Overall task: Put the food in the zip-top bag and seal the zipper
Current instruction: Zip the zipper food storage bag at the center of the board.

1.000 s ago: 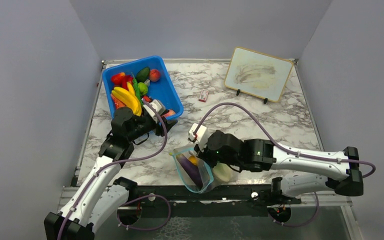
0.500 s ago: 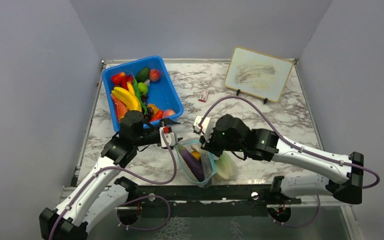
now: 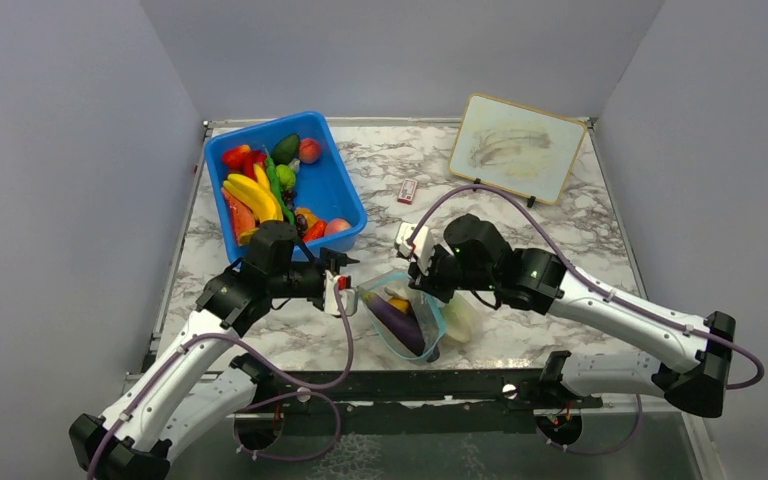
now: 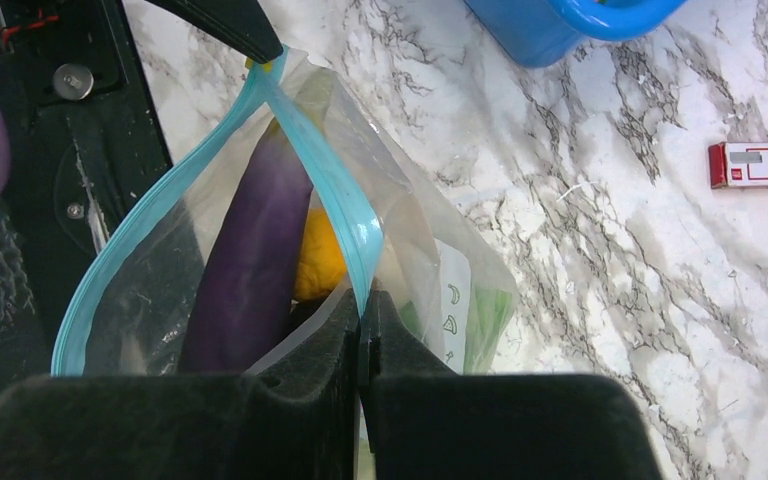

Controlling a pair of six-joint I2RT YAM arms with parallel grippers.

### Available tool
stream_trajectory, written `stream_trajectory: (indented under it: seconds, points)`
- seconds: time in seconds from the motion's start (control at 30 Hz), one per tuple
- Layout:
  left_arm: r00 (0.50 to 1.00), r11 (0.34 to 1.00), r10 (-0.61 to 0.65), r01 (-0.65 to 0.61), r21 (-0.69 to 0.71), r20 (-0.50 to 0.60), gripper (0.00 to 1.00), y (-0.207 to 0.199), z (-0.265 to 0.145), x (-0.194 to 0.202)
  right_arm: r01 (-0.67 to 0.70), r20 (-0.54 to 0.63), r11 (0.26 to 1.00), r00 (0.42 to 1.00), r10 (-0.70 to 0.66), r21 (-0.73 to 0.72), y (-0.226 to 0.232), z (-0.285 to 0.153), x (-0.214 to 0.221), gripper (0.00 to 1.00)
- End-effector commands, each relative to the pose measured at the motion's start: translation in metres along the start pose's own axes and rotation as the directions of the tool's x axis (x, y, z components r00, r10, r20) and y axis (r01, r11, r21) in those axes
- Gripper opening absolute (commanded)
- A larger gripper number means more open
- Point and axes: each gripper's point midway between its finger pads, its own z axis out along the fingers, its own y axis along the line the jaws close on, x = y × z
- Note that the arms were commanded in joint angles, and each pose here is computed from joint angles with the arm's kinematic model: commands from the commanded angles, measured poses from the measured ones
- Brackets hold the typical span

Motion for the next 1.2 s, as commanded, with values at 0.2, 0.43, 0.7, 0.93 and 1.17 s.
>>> stream_trajectory:
  seconds: [0.2, 0.43, 0.7, 0.93, 1.17]
  points:
    - [1.0, 0.996, -0.003, 0.001, 0.091, 0.026, 0.57, -0.021, -0.013, -0.019, 0.028, 0.044, 1.0, 0.999, -0.028, -0.014, -0.003, -0.01, -0.007, 0.01]
    - [0.998, 0.992, -0.024, 0.016, 0.128, 0.064, 0.57, -0.033, -0.015, -0.026, 0.022, 0.065, 1.0, 0.998, -0.021, -0.006, -0.004, -0.014, -0.009, 0.01]
    - [0.996, 0.996, -0.016, 0.008, 0.088, 0.09, 0.54, -0.029, 0.001, -0.014, 0.022, 0.072, 1.0, 0.997, -0.022, -0.003, -0.004, -0.015, -0.01, 0.01]
    - [0.994, 0.997, 0.021, -0.028, 0.069, 0.109, 0.4, -0.022, 0.011, -0.011, 0.023, 0.083, 1.0, 0.996, -0.022, -0.009, -0.003, -0.019, -0.014, 0.01]
    - [0.987, 0.995, 0.013, -0.028, 0.096, 0.157, 0.19, -0.026, 0.022, -0.013, 0.015, 0.09, 1.0, 0.996, -0.015, 0.0, -0.004, -0.02, -0.016, 0.01]
